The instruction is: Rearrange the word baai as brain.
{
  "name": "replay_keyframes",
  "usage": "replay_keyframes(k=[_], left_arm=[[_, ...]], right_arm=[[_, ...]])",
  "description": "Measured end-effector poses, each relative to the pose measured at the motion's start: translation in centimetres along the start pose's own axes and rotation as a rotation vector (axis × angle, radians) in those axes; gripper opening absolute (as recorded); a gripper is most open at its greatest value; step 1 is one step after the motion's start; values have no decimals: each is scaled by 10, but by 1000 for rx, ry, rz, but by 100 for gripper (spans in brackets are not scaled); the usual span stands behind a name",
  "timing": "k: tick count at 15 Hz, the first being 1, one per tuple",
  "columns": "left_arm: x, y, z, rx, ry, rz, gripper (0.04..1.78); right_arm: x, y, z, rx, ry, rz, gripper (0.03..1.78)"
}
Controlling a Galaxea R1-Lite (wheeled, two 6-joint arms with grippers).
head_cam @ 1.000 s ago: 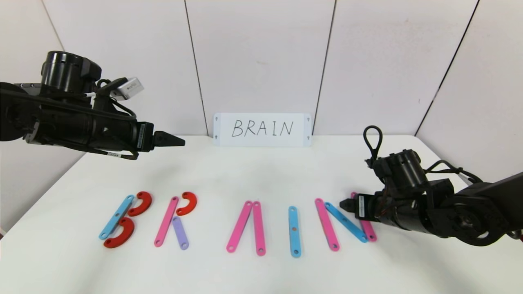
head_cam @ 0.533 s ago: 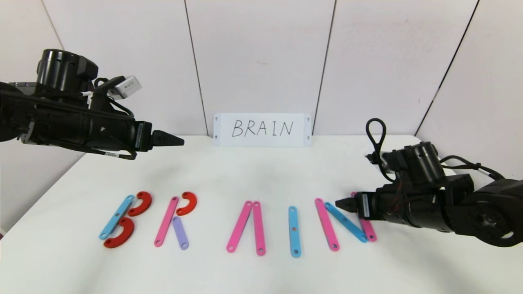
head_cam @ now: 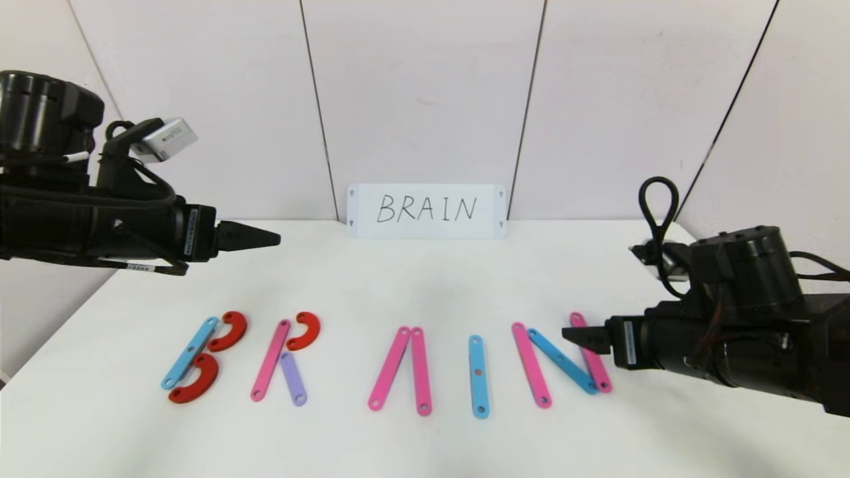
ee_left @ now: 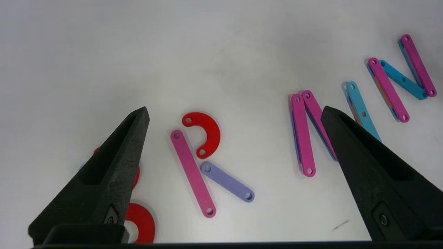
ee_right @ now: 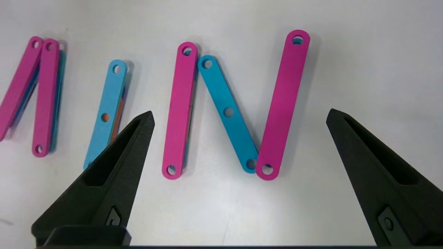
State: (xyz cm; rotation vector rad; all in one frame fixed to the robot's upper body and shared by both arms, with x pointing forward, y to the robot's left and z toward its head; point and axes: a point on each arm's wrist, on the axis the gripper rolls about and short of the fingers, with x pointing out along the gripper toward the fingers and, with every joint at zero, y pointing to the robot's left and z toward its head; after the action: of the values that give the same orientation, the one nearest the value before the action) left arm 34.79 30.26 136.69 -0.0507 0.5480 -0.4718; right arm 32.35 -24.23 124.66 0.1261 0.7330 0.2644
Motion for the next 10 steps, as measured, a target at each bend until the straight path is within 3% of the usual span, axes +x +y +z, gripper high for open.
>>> replay_keyframes(k=[10], left_arm=[[-89, -37, -74, 42, -62, 59, 173]], right_arm=[[-131, -11, -36, -4, -104, 13, 174]])
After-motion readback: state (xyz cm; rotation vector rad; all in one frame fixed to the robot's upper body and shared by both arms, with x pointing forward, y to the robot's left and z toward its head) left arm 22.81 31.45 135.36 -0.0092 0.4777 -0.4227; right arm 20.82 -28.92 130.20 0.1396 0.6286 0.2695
